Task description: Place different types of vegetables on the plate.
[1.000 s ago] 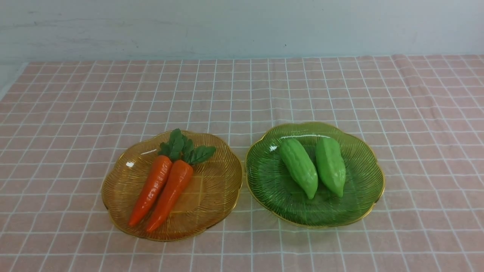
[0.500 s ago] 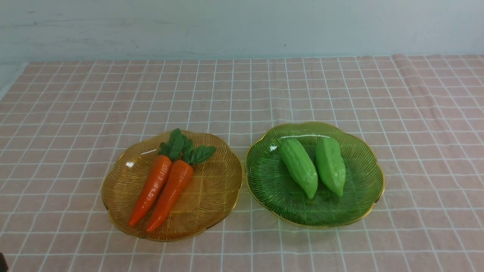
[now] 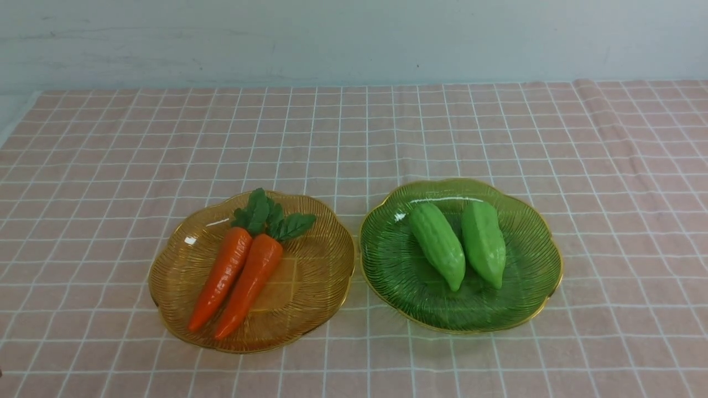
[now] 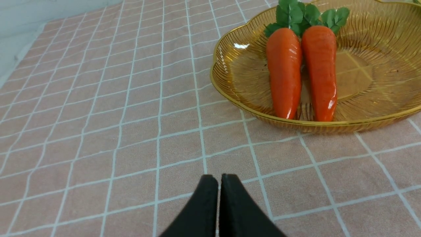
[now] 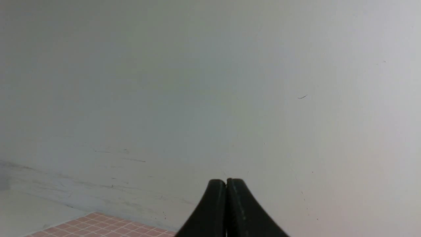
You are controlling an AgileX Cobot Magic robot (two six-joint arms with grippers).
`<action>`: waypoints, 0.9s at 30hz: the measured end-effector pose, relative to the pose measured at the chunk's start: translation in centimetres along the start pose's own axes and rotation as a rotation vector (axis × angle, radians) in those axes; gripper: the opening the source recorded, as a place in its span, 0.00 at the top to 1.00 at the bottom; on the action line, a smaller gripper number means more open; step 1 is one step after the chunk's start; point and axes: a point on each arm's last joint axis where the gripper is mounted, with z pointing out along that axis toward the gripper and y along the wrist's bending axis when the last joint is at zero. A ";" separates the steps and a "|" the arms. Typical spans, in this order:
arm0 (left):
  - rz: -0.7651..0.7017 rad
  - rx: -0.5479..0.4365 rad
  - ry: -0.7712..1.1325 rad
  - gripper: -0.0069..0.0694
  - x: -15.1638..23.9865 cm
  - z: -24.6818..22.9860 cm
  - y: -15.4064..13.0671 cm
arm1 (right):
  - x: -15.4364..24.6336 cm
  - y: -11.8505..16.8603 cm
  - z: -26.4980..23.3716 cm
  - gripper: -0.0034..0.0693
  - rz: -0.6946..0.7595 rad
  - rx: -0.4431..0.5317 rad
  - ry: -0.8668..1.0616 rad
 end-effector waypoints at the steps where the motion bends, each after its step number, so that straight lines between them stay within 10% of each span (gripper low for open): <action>1: 0.000 0.000 0.000 0.91 0.0 0.0 0.0 | 0.0 0.0 0.0 0.97 0.000 0.000 0.000; 27: 0.000 0.000 0.000 0.91 0.0 0.0 0.0 | 0.1 0.1 0.0 0.97 0.092 -0.014 0.015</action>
